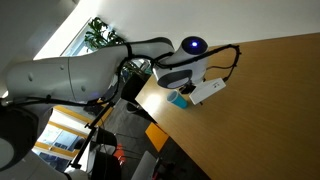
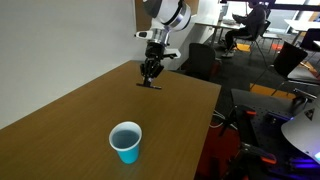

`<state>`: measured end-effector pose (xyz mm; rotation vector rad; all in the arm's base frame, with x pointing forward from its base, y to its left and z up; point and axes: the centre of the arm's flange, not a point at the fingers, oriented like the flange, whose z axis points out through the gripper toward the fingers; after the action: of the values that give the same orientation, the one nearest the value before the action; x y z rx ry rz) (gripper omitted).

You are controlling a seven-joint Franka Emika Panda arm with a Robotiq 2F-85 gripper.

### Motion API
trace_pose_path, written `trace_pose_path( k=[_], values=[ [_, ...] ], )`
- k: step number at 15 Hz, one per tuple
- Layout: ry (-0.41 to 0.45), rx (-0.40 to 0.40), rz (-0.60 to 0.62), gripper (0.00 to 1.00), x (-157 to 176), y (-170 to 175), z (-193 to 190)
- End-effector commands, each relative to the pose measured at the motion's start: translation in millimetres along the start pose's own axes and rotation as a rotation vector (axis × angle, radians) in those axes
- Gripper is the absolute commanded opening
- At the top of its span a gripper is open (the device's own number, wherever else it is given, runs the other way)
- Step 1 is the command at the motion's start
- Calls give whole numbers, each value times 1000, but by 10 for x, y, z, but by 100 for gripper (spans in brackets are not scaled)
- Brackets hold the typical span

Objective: Put the pen in the cup

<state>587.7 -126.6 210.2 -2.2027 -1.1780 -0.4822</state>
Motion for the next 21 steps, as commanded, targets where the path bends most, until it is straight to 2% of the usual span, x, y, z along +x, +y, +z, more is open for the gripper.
trace_pose_path(
  k=[1, 7, 11, 17, 18, 19, 21],
  values=[
    [55, 47, -35, 3, 259, -46, 98],
    [127, 149, -66, 3, 632, -179, 379],
    [171, 221, -128, 3, 824, -291, 509],
    [223, 349, -243, 3, 938, -393, 578],
    [199, 346, -196, 3, 949, -407, 595],
    [197, 329, -207, 11, 884, -434, 602],
    [190, 331, -207, 11, 880, -433, 624]
  ],
)
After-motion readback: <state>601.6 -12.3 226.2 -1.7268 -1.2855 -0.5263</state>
